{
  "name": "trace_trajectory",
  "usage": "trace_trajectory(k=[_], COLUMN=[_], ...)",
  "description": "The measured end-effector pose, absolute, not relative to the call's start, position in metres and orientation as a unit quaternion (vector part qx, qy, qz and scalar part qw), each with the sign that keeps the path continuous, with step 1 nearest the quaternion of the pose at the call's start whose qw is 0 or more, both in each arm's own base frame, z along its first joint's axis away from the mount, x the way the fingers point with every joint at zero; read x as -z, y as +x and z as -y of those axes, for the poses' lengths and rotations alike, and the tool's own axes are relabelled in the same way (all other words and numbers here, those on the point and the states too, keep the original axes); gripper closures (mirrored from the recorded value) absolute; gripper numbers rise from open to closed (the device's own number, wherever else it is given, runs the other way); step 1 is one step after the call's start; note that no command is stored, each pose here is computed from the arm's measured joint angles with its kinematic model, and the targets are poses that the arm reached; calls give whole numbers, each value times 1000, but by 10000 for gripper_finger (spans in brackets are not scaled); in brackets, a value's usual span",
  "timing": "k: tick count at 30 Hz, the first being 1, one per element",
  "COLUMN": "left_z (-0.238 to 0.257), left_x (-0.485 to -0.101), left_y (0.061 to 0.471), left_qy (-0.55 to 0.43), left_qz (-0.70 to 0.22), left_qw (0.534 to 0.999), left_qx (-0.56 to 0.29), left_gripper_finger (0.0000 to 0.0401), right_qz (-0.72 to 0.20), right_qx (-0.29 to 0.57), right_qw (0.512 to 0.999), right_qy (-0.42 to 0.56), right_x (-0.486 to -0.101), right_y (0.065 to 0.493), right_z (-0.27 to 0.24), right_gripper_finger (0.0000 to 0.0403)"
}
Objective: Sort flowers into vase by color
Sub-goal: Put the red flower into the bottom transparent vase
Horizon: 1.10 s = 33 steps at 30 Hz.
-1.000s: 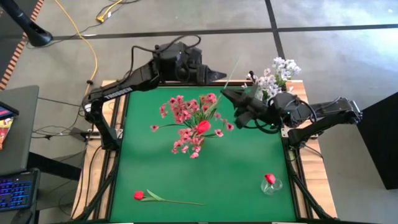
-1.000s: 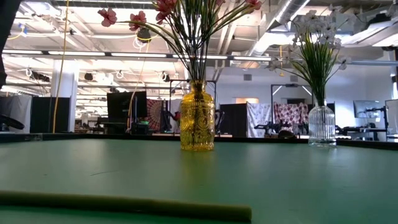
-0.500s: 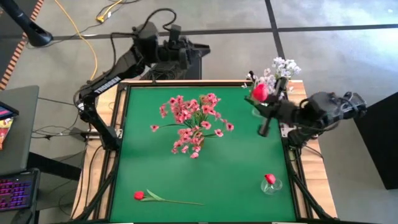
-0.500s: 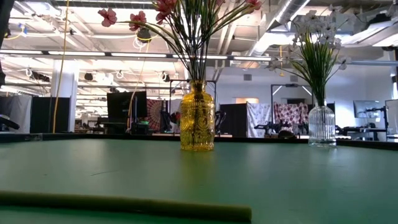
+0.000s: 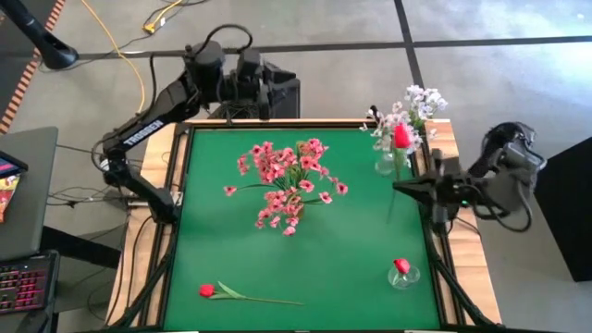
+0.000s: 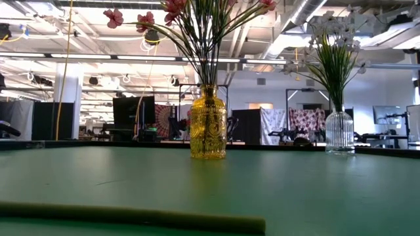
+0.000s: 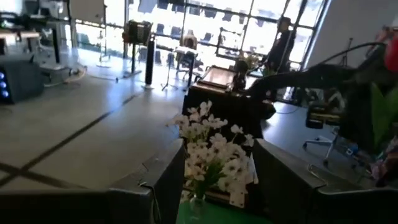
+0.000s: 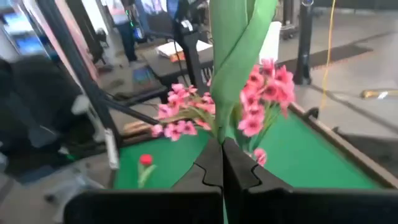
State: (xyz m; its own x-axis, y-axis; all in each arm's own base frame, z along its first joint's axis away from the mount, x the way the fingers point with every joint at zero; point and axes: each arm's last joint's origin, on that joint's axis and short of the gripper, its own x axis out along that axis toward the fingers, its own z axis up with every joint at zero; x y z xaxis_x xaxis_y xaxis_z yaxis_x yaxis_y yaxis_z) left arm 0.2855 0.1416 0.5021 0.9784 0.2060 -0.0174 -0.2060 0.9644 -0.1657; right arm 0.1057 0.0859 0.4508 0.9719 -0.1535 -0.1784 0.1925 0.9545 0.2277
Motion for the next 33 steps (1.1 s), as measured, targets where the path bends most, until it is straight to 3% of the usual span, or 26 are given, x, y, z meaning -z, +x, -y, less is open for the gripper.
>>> trace_trajectory(k=[10,18,25,33], left_z=[-134,-124,-122,-122], left_x=[-457,-421,-415,-417], left_y=[254,232,229,229], left_qy=[-99,-136,-152,-165], left_qz=[66,60,57,71], left_qw=[980,972,968,966], left_qx=[-160,-182,-189,-186], left_gripper_finger=[223,223,223,223], right_qz=[-52,-92,-159,-160], right_qx=[66,34,52,73], right_qw=[981,969,958,963], right_qy=[173,226,235,206], right_x=[-426,-408,-389,-366], right_y=[63,51,49,51], right_z=[-112,-121,-130,-149], right_gripper_finger=[386,386,386,386])
